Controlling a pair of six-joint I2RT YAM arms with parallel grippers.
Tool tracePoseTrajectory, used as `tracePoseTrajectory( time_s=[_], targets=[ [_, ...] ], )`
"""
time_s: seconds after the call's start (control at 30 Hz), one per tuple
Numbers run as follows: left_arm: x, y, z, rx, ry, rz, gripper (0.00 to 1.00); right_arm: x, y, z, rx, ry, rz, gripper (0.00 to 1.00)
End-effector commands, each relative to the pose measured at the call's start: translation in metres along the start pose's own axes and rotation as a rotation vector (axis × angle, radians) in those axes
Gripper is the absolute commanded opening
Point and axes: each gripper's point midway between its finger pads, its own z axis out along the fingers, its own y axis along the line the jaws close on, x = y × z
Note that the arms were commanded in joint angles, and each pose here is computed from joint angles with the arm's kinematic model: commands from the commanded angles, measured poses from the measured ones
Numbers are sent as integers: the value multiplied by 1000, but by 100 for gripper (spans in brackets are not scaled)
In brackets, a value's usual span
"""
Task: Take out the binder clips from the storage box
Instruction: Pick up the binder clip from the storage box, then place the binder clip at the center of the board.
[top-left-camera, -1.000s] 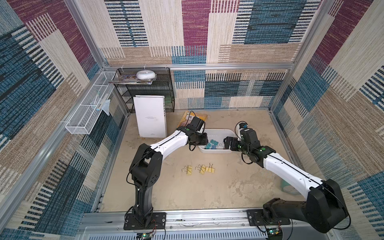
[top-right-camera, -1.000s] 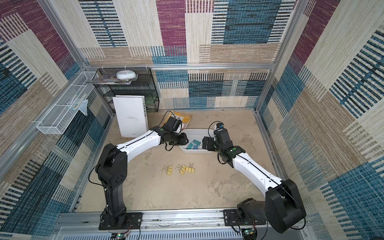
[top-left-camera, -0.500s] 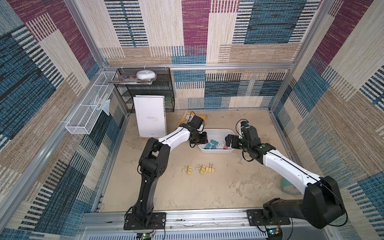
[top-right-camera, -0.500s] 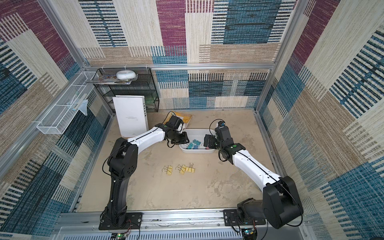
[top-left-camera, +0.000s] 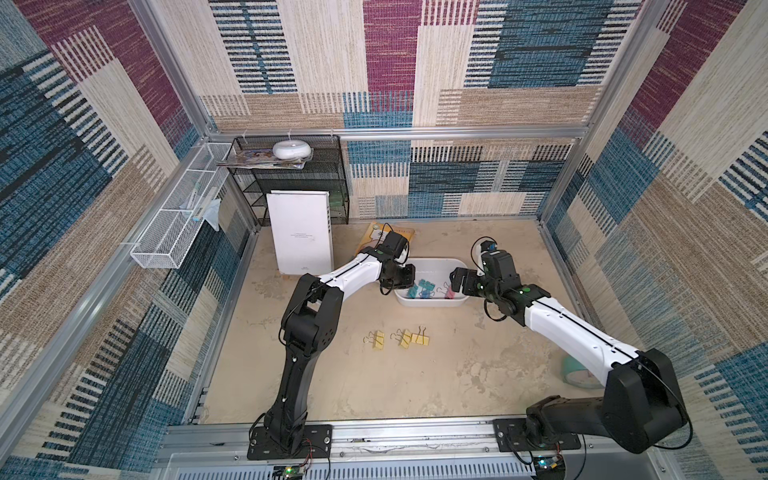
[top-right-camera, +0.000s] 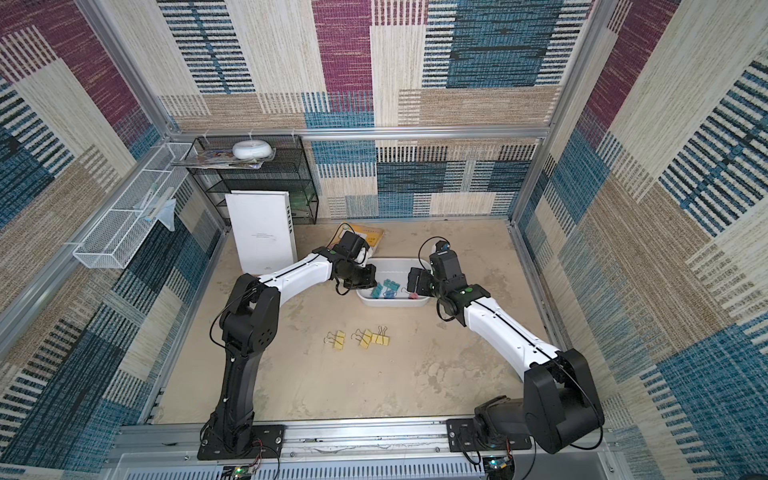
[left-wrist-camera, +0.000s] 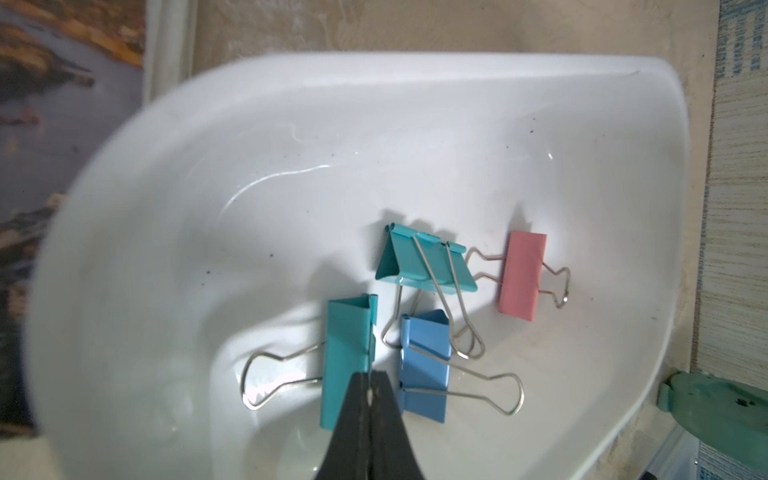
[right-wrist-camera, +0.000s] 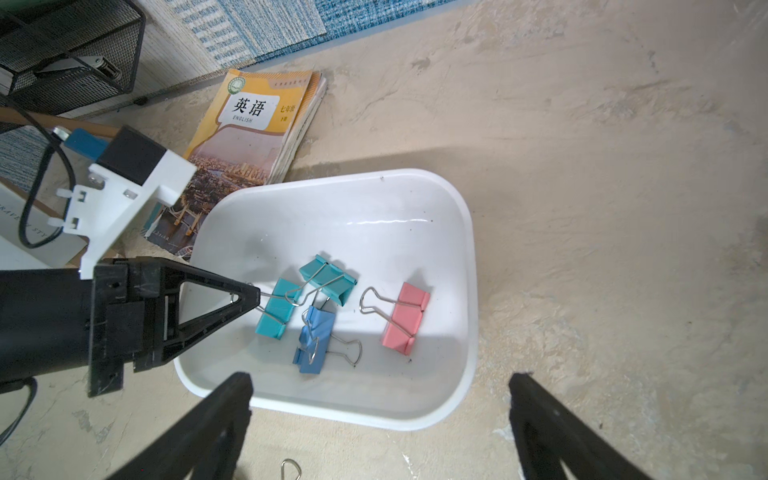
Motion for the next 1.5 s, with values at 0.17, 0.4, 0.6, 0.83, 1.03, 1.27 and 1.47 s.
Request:
tracePoseTrajectory(
  time_s=[0.17, 0.4, 0.6, 0.83, 1.03, 1.27, 1.47],
  targets=[
    [-5, -5, -41, -48, -58, 34, 0, -1, 4, 1, -24, -3, -3, 99],
    [3, -18, -85, -23, -126, 36, 0, 0, 10, 3, -58, 2, 2, 99],
    [28, -41, -108, 54, -134, 49, 0, 7, 13, 3, -85, 19, 8, 99],
    [75, -46, -104, 80, -99, 40, 0, 20, 14, -9, -125, 38, -1, 99],
    [108, -20, -113, 28, -131, -15, 0, 36, 14, -21, -169, 44, 14, 99],
    [134, 19, -145, -81, -191, -28, 0, 47, 18, -24, -212, 61, 33, 99],
    [156, 65, -157, -186, -203, -79, 0, 49, 33, -23, -252, 64, 29, 99]
  ],
)
